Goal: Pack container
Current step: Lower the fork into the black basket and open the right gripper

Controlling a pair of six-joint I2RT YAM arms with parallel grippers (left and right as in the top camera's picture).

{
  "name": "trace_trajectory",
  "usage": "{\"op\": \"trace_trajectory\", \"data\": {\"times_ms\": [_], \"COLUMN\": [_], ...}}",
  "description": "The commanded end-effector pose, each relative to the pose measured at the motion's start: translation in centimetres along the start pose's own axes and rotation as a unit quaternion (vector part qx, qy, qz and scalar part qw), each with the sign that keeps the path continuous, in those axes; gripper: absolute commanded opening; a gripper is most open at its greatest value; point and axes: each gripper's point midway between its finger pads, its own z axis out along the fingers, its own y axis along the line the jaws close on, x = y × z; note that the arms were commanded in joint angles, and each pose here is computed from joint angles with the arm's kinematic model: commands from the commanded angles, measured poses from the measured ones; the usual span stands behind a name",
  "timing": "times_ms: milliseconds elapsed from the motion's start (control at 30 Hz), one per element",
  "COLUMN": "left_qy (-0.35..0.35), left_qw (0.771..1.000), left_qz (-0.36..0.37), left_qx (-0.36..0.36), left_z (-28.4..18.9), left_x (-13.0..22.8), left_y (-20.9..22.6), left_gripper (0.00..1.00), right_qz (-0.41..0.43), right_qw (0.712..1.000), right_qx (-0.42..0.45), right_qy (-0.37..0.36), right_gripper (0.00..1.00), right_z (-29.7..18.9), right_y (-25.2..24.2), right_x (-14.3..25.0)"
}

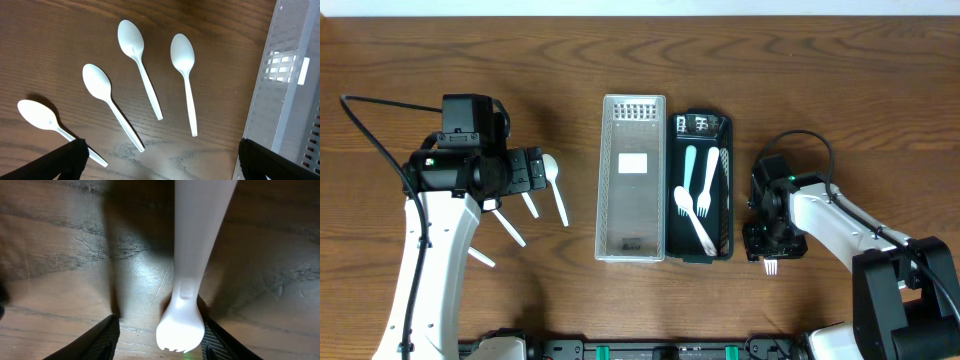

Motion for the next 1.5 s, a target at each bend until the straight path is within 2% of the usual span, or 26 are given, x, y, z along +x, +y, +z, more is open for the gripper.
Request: {"op": "trace_trajectory", "data": {"times_ms": [0,200,433,767,867,1000,1067,1333,1467], "left_qy": [-0.011,-0.011,-0.011,-0.011,-0.011,-0.012,-0.012,-0.012,-0.012], "left_qw": [1.0,1.0,1.0,1.0,1.0,1.0,1.0,1.0,1.0], "left_qz": [0.003,0.003,0.003,0.003,0.002,0.003,0.003,0.003,0.003], "left_qx": [-0.005,-0.005,-0.005,-0.005,-0.005,-0.004,-0.004,-0.005,-0.005], "left_z": [-0.5,-0.5,-0.5,-0.5,-0.5,-0.5,-0.5,-0.5,-0.5], "left_x": [-0.6,-0.6,-0.6,-0.6,-0.7,-0.7,-0.7,-0.7,-0.7], "left_y": [0.1,0.1,0.1,0.1,0.1,0.1,0.1,0.1,0.1], "left_gripper": [0.98,0.98,0.98,0.98,0.98,0.98,0.98,0.98,0.98], "right_qz": [0.017,0.03,0.036,0.047,0.047,0.046,0.047,0.08,0.09], "right_qw": [1.0,0.999,0.999,0.999,0.999,0.999,0.999,0.988,0.978], "right_qx": [-0.019,-0.023,-0.023,-0.024,-0.025,-0.02,-0.012,-0.023,-0.044], "right_qy": [0.006,0.007,0.008,0.006,0.001,-0.014,-0.026,-0.131,-0.181], "right_gripper": [0.52,0.44,0.28,0.18,0.08,0.06,0.01,0.01,0.01], "right_z": [0.2,0.2,0.2,0.2,0.1,-0.9,-2.3,-13.5,-18.6], "right_y": [0.7,0.8,0.9,0.9,1.0,0.9,0.9,2.1,3.7], "right_x": [0.4,0.4,0.4,0.3,0.0,-1.0,-2.1,-8.2,-9.6]}}
